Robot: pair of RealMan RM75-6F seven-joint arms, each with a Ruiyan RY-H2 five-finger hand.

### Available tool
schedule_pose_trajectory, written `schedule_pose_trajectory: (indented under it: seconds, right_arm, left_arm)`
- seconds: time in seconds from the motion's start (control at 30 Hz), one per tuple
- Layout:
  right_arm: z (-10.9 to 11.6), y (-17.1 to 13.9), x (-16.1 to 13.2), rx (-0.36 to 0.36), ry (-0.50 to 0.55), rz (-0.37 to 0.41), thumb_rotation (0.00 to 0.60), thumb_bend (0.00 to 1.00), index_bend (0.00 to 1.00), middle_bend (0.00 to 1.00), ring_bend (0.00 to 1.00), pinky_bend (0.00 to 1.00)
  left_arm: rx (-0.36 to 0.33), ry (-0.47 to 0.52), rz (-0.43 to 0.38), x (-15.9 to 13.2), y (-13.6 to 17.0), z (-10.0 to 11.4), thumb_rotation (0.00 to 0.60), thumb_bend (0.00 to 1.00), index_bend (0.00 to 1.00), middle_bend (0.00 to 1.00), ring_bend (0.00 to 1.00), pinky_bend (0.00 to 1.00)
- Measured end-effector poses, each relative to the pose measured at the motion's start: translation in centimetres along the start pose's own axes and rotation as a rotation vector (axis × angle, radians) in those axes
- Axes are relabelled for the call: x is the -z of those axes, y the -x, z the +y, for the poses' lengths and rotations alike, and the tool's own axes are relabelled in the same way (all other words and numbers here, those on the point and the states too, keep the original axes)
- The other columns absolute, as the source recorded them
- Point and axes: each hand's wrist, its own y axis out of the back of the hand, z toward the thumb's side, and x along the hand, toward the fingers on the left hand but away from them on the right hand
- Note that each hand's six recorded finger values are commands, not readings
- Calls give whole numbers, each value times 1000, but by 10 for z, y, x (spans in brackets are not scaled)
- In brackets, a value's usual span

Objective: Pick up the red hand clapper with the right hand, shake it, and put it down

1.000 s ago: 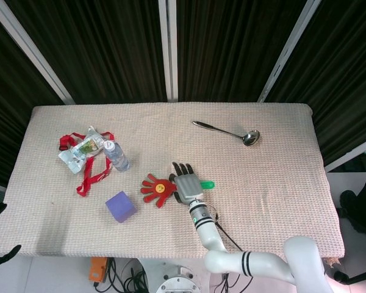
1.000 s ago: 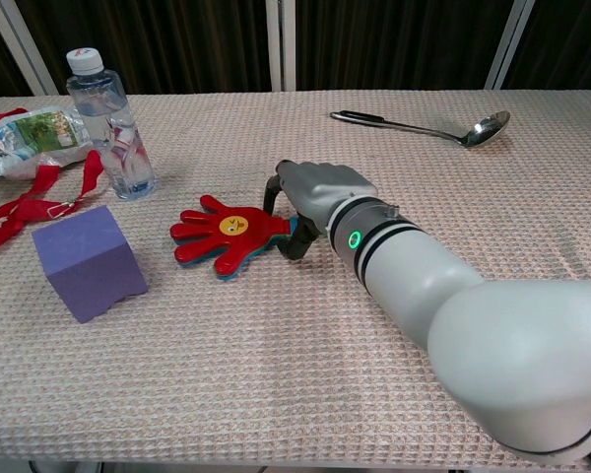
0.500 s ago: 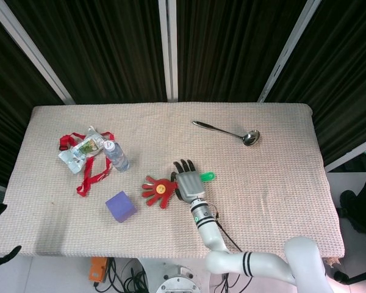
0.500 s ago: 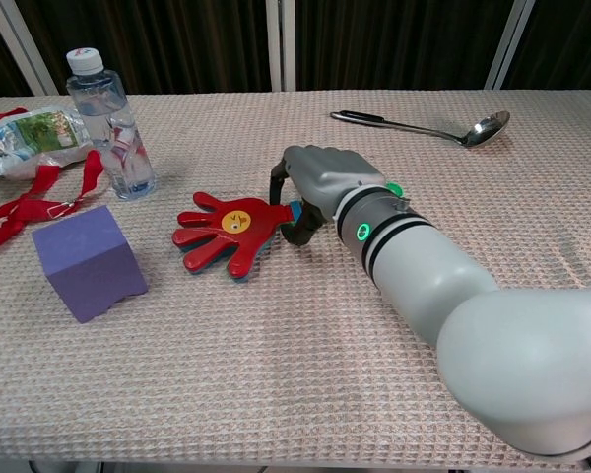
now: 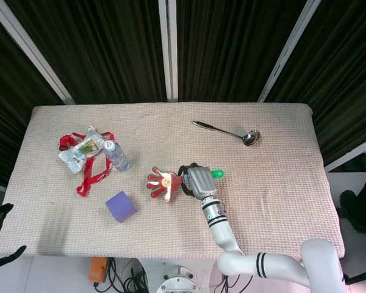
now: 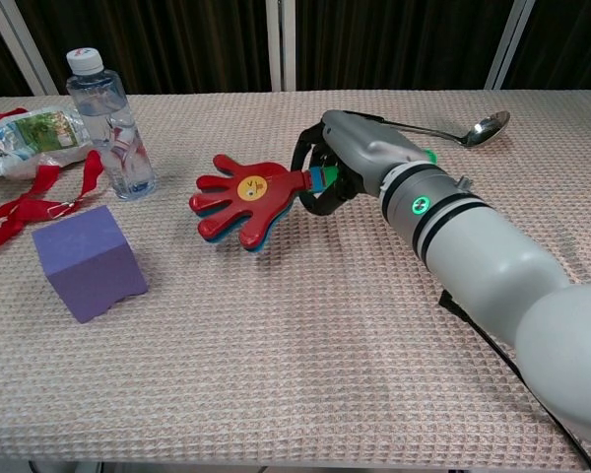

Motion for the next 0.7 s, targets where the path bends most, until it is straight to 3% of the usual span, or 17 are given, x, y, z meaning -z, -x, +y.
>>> schedule_pose_trajectory:
  seconds: [0.1,0.23,0.5,0.7]
  right_arm:
    - [11,-2,2,34,71,19,600,431,896,572,579,888]
    - [29,-6,3,79,170,43,600,447,913,594,689,987]
    - [69,-16,12,146,343,64,600,454,914,607,731,1000]
    - [100,-24,20,176,557,83,600,446,900,605,732,1000]
  left_arm:
    - [0,1,-1,-1,0,0,600,115,88,92,0,0]
    - [1,1,-1,-3,-1,-1,600,116,89,92,0,0]
    - [3,-2,-4,-6,-3,-1,600,115,89,92,0,0]
    - [2,-5,-7,-8,-6,-1,600,116,89,92,0,0]
